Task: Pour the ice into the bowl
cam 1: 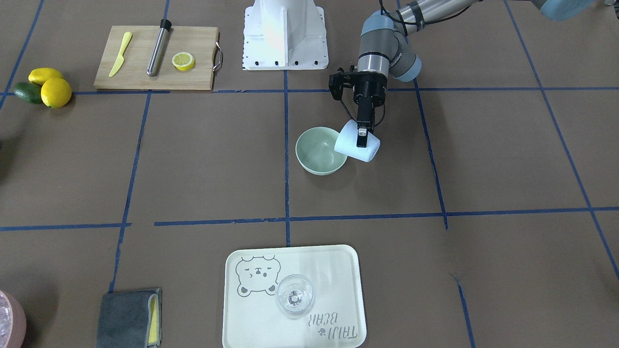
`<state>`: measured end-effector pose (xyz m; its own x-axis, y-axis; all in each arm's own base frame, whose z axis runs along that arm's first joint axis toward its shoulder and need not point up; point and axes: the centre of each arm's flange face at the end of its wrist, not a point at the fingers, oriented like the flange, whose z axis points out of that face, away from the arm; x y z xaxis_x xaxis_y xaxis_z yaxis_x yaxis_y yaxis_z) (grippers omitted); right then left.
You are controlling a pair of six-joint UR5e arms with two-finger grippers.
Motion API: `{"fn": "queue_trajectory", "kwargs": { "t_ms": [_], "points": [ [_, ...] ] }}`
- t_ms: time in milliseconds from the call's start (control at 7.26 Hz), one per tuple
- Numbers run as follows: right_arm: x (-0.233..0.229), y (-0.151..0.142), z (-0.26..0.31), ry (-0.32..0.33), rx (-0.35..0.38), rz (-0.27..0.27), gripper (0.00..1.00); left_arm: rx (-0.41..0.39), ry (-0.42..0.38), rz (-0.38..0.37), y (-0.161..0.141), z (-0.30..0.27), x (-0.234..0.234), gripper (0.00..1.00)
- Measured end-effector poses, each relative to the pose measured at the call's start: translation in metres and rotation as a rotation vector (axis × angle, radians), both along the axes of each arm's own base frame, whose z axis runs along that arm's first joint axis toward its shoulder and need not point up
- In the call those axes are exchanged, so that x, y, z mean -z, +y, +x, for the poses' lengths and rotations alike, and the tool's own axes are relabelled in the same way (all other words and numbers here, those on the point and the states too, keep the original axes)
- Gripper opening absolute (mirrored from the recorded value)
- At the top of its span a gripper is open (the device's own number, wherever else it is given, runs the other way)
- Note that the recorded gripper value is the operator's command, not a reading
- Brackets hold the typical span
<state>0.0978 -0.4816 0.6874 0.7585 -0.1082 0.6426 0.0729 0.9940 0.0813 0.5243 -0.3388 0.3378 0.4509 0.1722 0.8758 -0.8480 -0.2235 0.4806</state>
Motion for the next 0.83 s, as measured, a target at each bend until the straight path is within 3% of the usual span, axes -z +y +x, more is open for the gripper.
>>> {"fn": "queue_trajectory", "kwargs": {
  "t_ms": [827],
  "points": [
    [0.000, 0.001, 0.005, -0.002, -0.010, 0.000, 1.00, 0.004, -0.350, 0.106, -0.007, 0.016, 0.032, 0.00]
  ]
}}
